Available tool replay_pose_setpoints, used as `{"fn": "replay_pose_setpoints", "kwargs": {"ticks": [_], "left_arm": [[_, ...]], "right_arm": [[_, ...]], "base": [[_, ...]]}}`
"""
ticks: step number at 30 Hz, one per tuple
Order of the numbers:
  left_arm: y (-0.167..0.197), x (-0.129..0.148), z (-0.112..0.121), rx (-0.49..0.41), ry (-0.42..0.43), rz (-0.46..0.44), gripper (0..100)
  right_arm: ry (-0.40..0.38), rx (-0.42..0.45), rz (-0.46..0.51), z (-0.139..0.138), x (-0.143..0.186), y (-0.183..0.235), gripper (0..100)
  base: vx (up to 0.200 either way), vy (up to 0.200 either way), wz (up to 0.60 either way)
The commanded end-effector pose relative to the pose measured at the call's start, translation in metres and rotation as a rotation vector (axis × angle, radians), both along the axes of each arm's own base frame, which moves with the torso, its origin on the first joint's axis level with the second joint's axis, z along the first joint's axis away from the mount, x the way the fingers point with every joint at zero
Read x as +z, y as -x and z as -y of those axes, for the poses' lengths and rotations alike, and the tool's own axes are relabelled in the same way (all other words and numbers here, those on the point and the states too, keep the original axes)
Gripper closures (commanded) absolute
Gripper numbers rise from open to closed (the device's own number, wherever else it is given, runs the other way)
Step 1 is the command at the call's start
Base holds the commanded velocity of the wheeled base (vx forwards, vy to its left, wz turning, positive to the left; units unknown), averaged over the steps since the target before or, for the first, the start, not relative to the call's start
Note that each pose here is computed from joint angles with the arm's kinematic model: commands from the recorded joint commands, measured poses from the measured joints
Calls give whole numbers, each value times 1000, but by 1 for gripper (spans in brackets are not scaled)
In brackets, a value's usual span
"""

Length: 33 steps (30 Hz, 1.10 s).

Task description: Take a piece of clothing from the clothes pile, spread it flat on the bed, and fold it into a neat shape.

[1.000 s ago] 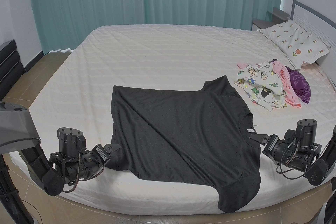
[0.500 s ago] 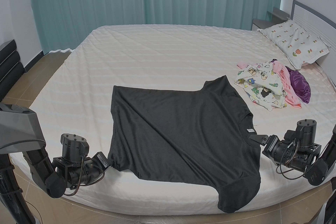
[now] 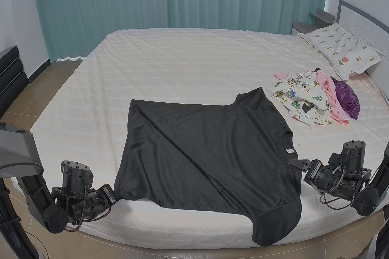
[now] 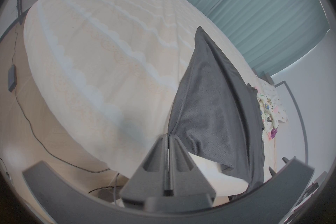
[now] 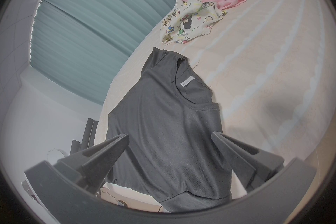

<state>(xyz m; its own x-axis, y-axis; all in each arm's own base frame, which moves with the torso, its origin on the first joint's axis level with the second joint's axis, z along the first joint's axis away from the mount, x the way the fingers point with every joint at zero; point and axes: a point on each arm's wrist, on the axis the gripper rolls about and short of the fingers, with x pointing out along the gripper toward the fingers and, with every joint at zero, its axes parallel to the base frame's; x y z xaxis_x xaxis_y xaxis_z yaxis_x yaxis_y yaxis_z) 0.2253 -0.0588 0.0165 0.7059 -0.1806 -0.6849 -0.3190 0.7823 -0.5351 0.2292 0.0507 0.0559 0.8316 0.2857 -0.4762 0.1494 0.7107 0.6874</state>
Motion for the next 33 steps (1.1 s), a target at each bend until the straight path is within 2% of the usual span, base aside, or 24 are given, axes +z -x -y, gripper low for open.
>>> {"fn": "replay_pose_setpoints", "kwargs": {"ticks": [1, 9, 13, 17, 23, 33], "left_arm": [[6, 5, -7, 4, -28, -9, 100], [14, 9, -15, -21, -98, -94, 100], [13, 14, -22, -8, -111, -87, 100], [11, 17, -31, 8, -137, -82, 100], [7, 17, -40, 36, -143, -108, 100], [10, 30, -47, 37, -155, -136, 100]], "right_arm": [[4, 0, -15, 0, -4, 0, 0], [41, 14, -43, 1, -11, 2, 0], [66, 15, -71, 4, -19, 1, 0], [72, -21, -86, 13, -24, -4, 0], [54, -8, -113, 24, -33, -10, 0], [39, 6, -78, 23, -44, -26, 0]], "base": [[0, 0, 0], [0, 0, 0], [0, 0, 0], [0, 0, 0], [0, 0, 0], [0, 0, 0]]}}
